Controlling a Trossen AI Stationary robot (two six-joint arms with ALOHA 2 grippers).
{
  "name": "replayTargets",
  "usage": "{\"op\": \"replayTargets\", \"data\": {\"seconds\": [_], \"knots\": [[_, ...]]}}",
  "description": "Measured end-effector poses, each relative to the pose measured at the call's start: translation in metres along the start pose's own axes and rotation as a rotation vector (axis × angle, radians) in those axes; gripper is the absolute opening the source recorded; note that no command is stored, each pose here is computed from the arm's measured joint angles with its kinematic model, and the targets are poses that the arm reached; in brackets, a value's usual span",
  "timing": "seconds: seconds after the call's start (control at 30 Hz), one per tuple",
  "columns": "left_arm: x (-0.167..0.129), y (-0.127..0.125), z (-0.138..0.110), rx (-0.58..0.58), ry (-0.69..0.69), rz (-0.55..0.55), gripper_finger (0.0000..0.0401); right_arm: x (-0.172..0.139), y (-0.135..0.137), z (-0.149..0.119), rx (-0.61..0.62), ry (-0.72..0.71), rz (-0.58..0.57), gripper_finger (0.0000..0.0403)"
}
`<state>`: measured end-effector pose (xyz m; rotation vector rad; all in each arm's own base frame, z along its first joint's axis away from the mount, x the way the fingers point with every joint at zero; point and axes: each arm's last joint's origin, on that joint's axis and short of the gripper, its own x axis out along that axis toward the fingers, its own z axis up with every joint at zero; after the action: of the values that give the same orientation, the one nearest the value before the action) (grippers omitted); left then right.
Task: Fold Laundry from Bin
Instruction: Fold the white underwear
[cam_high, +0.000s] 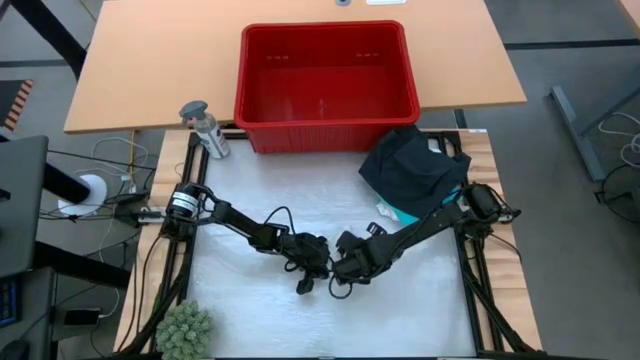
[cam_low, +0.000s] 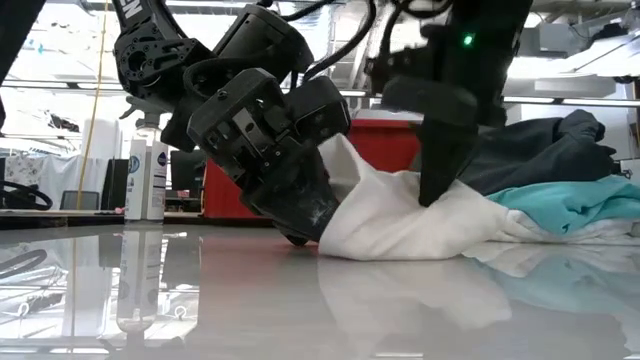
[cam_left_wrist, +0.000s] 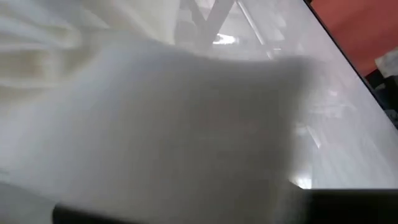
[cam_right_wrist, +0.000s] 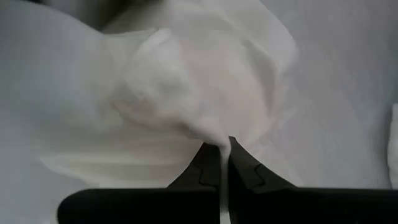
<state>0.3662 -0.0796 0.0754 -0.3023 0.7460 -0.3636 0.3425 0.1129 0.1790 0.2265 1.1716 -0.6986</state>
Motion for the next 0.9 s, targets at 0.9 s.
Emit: {"op": "replayTargets", "data": {"seconds": [0.9], "knots": [[-0.067, 0.002, 0.024, -0.236, 0.164, 0.078, 0.0, 0.008, -0.003, 0.001, 0.047, -0.008, -0.001, 0.004]]}}
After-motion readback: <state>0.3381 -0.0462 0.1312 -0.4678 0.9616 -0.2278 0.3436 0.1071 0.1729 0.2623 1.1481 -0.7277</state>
